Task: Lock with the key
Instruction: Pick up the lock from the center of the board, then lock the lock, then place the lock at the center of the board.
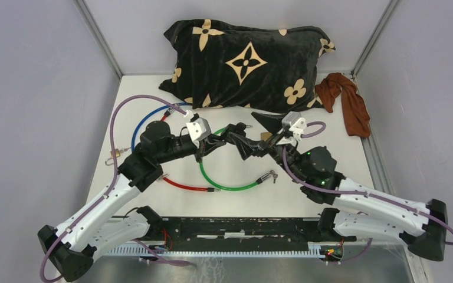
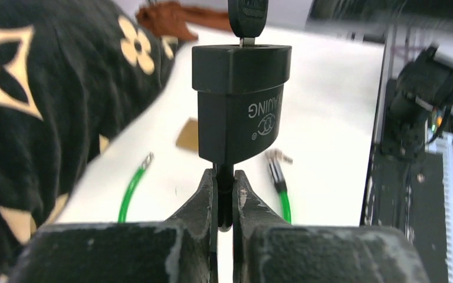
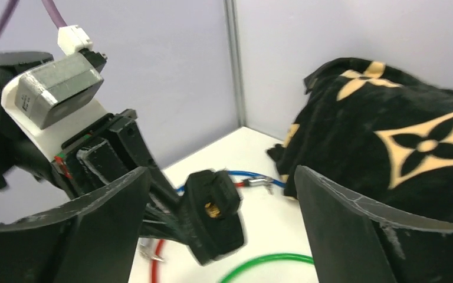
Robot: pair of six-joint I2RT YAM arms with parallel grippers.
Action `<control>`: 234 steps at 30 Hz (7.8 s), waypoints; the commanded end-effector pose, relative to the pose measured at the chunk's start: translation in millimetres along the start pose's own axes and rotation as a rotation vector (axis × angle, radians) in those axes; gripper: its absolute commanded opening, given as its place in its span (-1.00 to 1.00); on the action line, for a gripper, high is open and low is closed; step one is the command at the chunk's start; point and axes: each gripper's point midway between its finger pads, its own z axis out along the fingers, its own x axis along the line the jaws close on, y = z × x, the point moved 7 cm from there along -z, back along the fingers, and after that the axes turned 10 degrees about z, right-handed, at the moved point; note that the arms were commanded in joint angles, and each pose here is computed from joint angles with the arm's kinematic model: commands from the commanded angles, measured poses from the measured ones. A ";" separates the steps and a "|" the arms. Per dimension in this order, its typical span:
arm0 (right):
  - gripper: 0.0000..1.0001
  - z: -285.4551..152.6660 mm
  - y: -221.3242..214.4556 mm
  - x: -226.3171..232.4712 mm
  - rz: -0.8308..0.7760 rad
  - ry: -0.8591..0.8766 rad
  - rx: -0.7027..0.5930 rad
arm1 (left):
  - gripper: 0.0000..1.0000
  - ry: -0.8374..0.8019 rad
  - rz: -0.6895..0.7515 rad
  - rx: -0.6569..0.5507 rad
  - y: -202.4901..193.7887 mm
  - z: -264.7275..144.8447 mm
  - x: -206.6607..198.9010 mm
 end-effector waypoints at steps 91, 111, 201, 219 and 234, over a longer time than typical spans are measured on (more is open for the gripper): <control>-1.00 -31.3 -58.7 5.6 0.117 0.845 0.399 | -0.96 -0.164 -0.266 -0.235 -0.1 -21.0 -47.4; -1.00 -23.9 -110.2 -10.8 0.186 0.747 0.492 | -0.96 -0.277 -0.239 -0.271 18.7 -10.2 -55.6; -1.00 -74.1 -10.9 -160.4 -0.188 -0.065 0.584 | -0.97 0.047 -0.172 -0.053 -46.8 -47.5 -36.7; -1.00 -131.6 -104.6 -218.2 0.148 -0.619 0.580 | -0.96 0.293 0.264 0.663 -138.3 37.6 25.7; -1.00 -148.8 -132.6 -205.2 0.269 -0.519 0.578 | -0.96 0.232 0.602 0.763 -182.7 128.9 17.8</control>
